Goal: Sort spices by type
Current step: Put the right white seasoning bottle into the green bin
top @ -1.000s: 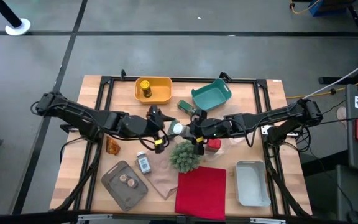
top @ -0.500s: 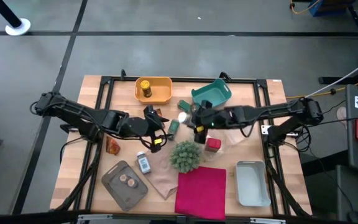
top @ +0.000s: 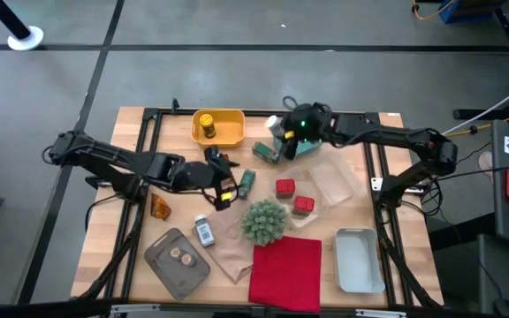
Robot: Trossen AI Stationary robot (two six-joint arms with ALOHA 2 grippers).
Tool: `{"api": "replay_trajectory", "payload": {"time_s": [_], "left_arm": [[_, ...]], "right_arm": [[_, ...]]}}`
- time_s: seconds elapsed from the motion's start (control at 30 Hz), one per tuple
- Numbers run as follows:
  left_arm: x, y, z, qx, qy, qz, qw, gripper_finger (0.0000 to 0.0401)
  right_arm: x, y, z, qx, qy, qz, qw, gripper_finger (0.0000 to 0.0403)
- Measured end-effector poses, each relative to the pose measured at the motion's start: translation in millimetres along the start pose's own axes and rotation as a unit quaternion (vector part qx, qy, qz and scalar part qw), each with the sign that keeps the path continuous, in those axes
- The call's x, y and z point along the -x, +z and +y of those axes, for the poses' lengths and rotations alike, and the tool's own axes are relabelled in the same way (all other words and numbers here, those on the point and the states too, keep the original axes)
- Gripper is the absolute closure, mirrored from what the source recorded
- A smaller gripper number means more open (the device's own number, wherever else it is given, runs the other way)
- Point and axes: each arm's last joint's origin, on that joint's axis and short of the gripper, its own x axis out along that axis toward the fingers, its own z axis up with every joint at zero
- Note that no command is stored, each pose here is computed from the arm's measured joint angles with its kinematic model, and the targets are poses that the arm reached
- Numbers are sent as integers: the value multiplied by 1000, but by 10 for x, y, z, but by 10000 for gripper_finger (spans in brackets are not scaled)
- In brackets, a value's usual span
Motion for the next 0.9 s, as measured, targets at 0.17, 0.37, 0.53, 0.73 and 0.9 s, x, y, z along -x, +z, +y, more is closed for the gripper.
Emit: {"api": "replay_trajectory", "payload": {"time_s": [0.17,0.37,0.53,0.73,0.9], "left_arm": [[-104,11,225,0,39,11,999,121],[-204,10,503,-6,84,27,996,121],[-254,5,675,7,109,35,993,121],[-293,-2,815,8,112,42,993,121],[-307,-7,887,15,121,45,992,121]], "right_arm": [[-216,-258,-433,-49,5,-19,999,200],[-377,-592,-796,-114,4,-84,990,200],[-455,-799,-788,-132,3,-132,982,200],[-479,-911,-774,-160,-20,-151,975,200],[-579,-942,-702,-160,-39,-153,974,200]]}}
